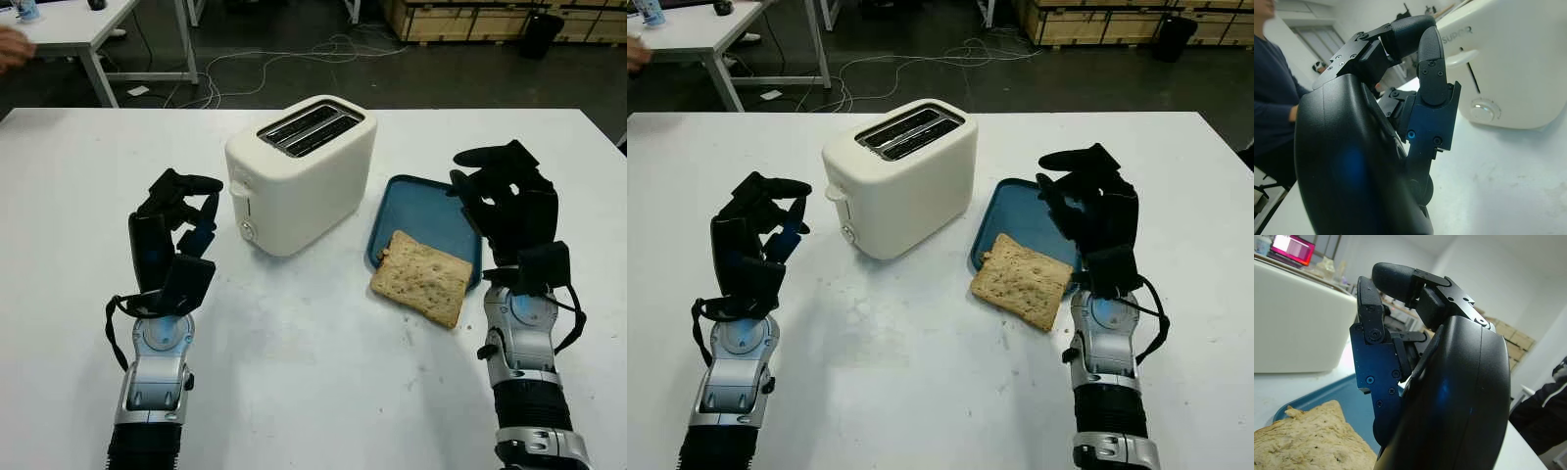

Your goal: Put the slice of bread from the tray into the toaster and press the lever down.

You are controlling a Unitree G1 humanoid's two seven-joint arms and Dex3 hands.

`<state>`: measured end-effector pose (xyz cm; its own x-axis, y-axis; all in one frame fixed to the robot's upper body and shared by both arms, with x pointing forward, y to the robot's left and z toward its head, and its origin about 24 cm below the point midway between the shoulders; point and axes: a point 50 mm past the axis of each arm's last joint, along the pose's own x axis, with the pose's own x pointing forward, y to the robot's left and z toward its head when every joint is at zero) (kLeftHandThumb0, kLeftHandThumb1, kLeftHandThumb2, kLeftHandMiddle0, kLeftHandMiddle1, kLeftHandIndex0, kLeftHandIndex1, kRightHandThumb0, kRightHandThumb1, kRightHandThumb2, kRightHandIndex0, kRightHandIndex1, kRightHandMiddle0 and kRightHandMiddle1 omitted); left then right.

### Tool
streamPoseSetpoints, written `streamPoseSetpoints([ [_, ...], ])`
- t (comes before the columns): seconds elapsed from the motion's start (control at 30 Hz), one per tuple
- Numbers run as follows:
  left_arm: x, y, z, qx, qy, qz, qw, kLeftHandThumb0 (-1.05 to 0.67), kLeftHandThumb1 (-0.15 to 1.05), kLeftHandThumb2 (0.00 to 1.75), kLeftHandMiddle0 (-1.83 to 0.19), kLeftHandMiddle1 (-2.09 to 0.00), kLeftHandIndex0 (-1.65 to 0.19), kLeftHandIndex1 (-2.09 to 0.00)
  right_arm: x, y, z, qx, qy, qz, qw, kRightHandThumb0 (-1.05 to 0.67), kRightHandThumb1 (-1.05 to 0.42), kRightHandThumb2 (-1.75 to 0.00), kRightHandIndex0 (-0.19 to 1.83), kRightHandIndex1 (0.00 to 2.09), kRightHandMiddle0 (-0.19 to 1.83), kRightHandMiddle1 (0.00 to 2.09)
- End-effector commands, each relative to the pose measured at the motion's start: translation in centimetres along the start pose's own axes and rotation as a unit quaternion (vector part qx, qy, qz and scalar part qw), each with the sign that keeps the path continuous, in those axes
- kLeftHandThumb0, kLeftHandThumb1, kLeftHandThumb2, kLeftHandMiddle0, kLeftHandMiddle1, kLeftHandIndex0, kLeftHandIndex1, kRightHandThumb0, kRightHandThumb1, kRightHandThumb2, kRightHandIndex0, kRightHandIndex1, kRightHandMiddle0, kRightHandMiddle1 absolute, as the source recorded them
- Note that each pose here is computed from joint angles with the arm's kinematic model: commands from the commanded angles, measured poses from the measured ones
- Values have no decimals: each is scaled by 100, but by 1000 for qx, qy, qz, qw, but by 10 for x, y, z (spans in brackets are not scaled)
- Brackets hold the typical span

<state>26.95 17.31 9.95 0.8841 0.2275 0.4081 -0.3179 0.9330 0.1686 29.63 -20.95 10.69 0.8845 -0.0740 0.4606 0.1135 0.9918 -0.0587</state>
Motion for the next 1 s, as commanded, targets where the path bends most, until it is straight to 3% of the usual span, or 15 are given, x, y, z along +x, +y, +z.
streamPoseSetpoints([
  [0.0, 3, -1, 4, 0, -10, 2, 1000, -49, 92, 28, -77, -175, -64, -153, 0, 1, 1, 5, -13, 4, 1000, -36, -92, -10, 59, 163, 68, 102],
  [0.3, 3, -4, 6, -6, -12, -2, 1000, -48, 92, 28, -77, -175, -62, -156, -2, 1, -2, 2, -6, 17, 1000, -30, -92, -14, 59, 163, 63, 109],
  [0.43, 3, -3, 6, -3, -14, -3, 1000, -48, 92, 28, -77, -175, -63, -153, -1, -3, -2, -32, -14, 65, 997, -34, -92, -14, 53, 165, 53, 119],
  [0.53, 3, -3, 6, -4, -15, -4, 1000, -49, 92, 28, -78, -175, -64, -150, 0, -23, 3, -138, -25, 135, 981, -34, -92, -4, 57, 124, 66, 70],
  [0.6, 4, -3, 6, -6, -14, -4, 1000, -49, 92, 28, -77, -175, -64, -149, -1, -40, 7, -219, -27, 184, 958, -32, -87, -1, 61, 68, 76, 24],
  [0.7, 4, -3, 6, -4, -13, -3, 1000, -49, 92, 28, -77, -175, -64, -149, -6, -68, 10, -342, -21, 243, 907, -34, -81, 0, 62, 17, 69, 3],
  [0.8, 5, -3, 6, -5, -16, -5, 1000, -49, 92, 28, -77, -175, -65, -149, -14, -87, 10, -425, -23, 284, 859, -37, -80, 0, 55, 5, 56, 0],
  [0.97, 6, -5, 8, -6, -18, -7, 1000, -49, 92, 28, -77, -175, -66, -146, -22, -102, 5, -510, -31, 343, 788, -47, -78, 0, 46, 1, 40, 0],
])
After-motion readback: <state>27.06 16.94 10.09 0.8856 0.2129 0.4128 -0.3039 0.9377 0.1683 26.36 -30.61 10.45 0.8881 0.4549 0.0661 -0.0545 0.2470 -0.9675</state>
